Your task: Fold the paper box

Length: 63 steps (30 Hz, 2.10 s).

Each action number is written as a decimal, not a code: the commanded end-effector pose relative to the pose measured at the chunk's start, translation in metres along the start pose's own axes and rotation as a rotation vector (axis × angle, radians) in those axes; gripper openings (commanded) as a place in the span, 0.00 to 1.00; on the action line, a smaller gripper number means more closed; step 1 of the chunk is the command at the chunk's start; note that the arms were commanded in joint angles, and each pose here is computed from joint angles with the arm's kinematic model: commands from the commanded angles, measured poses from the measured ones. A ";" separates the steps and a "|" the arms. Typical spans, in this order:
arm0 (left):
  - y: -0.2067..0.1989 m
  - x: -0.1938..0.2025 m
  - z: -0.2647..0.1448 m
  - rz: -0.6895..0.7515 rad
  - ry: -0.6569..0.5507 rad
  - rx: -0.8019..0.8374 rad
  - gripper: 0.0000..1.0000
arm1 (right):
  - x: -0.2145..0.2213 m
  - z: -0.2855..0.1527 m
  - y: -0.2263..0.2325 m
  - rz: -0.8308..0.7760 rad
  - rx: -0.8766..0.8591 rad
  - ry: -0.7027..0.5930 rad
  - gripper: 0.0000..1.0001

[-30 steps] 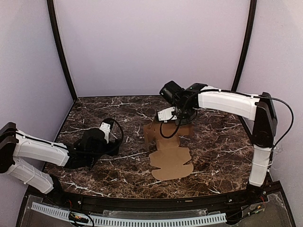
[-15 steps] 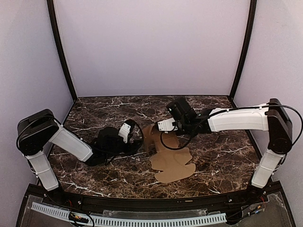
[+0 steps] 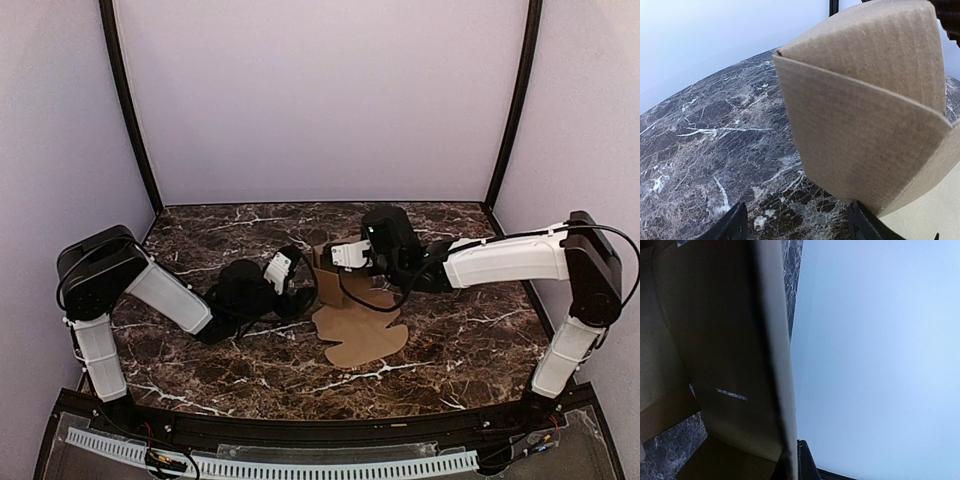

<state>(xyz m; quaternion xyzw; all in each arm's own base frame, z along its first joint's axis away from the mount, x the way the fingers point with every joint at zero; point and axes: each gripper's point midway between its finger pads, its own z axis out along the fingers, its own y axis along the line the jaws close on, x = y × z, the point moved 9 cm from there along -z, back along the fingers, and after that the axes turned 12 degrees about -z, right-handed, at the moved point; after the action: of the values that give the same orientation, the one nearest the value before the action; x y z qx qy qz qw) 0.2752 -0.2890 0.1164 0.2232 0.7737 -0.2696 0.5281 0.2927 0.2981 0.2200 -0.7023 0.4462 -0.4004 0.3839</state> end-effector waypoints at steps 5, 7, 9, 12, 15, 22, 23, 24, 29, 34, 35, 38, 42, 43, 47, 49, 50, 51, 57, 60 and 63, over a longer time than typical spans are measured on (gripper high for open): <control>-0.012 0.003 -0.012 0.053 0.004 0.133 0.75 | -0.003 0.000 0.011 0.043 0.049 -0.023 0.00; -0.014 0.005 -0.015 0.064 0.009 0.174 0.75 | -0.002 -0.001 0.013 0.045 0.052 -0.021 0.00; -0.016 0.006 -0.017 0.074 0.018 0.204 0.76 | -0.001 -0.001 0.016 0.048 0.055 -0.017 0.00; -0.020 0.005 -0.018 0.102 0.042 0.243 0.76 | 0.001 -0.003 0.019 0.046 0.054 -0.019 0.00; -0.022 0.006 -0.022 0.109 0.066 0.266 0.76 | 0.002 -0.006 0.022 0.031 0.036 -0.028 0.00; -0.021 -0.002 -0.021 0.103 0.038 0.236 0.77 | 0.001 -0.007 0.024 0.004 -0.018 -0.062 0.00; -0.020 -0.003 -0.019 0.100 0.034 0.227 0.77 | 0.000 -0.007 0.023 0.008 -0.023 -0.065 0.00; -0.021 -0.007 -0.016 0.094 0.022 0.224 0.77 | 0.000 -0.007 0.023 0.012 -0.028 -0.065 0.00; -0.019 -0.010 -0.005 0.059 0.014 0.183 0.75 | -0.001 -0.006 0.022 0.039 -0.048 -0.065 0.00; -0.022 -0.008 0.004 0.033 0.011 0.189 0.74 | -0.002 -0.004 0.028 0.072 -0.092 -0.055 0.00; -0.024 -0.010 0.006 0.036 0.008 0.186 0.74 | -0.002 -0.004 0.029 0.076 -0.099 -0.055 0.00; -0.023 -0.004 0.014 0.049 0.038 0.117 0.71 | -0.001 -0.005 0.032 0.084 -0.119 -0.054 0.00; -0.016 -0.003 0.019 0.051 0.018 -0.026 0.69 | -0.001 -0.007 0.039 0.101 -0.182 -0.054 0.00; -0.015 -0.003 0.019 0.050 0.012 -0.051 0.69 | -0.001 -0.006 0.040 0.107 -0.199 -0.052 0.00; -0.012 -0.004 0.015 0.045 -0.046 -0.141 0.69 | -0.004 -0.004 0.044 0.128 -0.236 -0.049 0.00; -0.013 -0.005 0.011 0.050 -0.078 -0.182 0.69 | -0.004 -0.004 0.043 0.137 -0.241 -0.049 0.00; -0.015 -0.002 0.008 0.062 -0.084 -0.191 0.69 | -0.004 -0.004 0.043 0.142 -0.241 -0.048 0.00; -0.015 -0.006 0.005 0.058 -0.127 -0.201 0.69 | -0.005 -0.004 0.042 0.144 -0.246 -0.050 0.00; -0.018 -0.001 0.006 0.115 -0.145 -0.188 0.67 | -0.007 -0.003 0.044 0.156 -0.297 -0.063 0.04; -0.021 0.003 0.005 0.178 -0.164 -0.156 0.67 | -0.010 -0.003 0.042 0.179 -0.338 -0.078 0.07; -0.023 0.008 0.006 0.234 -0.176 -0.156 0.68 | -0.012 -0.002 0.042 0.196 -0.368 -0.081 0.08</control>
<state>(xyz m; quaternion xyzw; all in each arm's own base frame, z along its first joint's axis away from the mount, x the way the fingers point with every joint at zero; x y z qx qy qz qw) 0.2653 -0.3109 0.1128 0.2242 0.7348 -0.1852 0.6128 0.2762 0.2899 0.1846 -0.7237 0.5461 -0.2793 0.3163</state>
